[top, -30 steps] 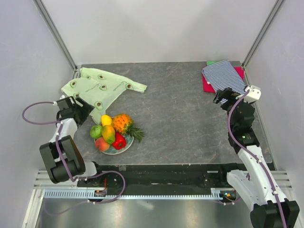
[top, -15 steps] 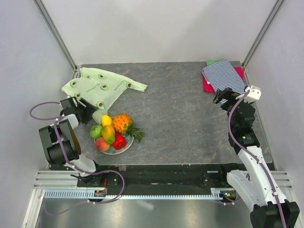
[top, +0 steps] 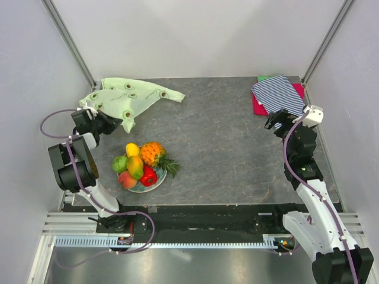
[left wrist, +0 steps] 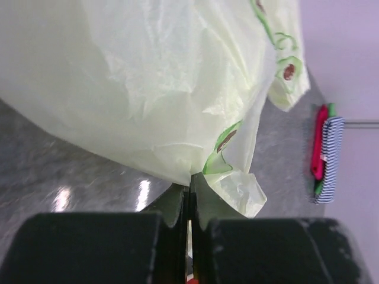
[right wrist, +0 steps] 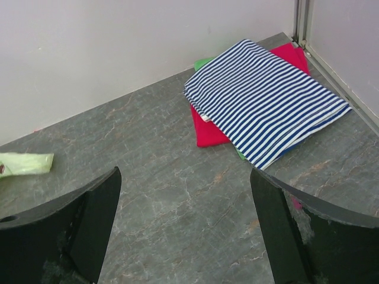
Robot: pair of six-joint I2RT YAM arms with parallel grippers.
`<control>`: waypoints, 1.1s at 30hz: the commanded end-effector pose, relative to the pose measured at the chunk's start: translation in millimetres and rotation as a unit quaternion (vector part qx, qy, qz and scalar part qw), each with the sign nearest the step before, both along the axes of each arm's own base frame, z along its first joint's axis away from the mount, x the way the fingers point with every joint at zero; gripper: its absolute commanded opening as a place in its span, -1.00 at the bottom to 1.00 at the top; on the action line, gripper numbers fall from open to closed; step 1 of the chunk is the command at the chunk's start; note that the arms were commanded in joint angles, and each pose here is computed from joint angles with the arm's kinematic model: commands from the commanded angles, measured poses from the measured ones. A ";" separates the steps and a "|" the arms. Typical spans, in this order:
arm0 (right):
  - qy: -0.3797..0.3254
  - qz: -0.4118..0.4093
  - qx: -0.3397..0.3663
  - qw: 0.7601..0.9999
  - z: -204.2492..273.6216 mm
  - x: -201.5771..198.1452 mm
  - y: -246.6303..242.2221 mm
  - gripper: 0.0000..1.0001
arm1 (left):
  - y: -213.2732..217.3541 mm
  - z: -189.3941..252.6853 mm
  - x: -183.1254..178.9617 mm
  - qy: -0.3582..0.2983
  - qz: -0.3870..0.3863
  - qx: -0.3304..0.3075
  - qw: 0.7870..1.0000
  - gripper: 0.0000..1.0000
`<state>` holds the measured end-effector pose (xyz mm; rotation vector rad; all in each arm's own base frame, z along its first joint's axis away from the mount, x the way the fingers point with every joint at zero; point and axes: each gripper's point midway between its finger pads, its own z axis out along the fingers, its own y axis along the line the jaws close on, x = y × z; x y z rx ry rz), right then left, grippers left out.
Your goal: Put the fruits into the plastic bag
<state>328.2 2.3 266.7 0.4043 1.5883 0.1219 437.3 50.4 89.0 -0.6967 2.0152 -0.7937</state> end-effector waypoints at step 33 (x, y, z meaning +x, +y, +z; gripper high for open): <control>0.002 0.394 -0.085 0.915 27.3 -27.4 198.8 0.74 | -239.8 172.5 -67.2 -0.068 -0.405 -0.169 0.896 -0.97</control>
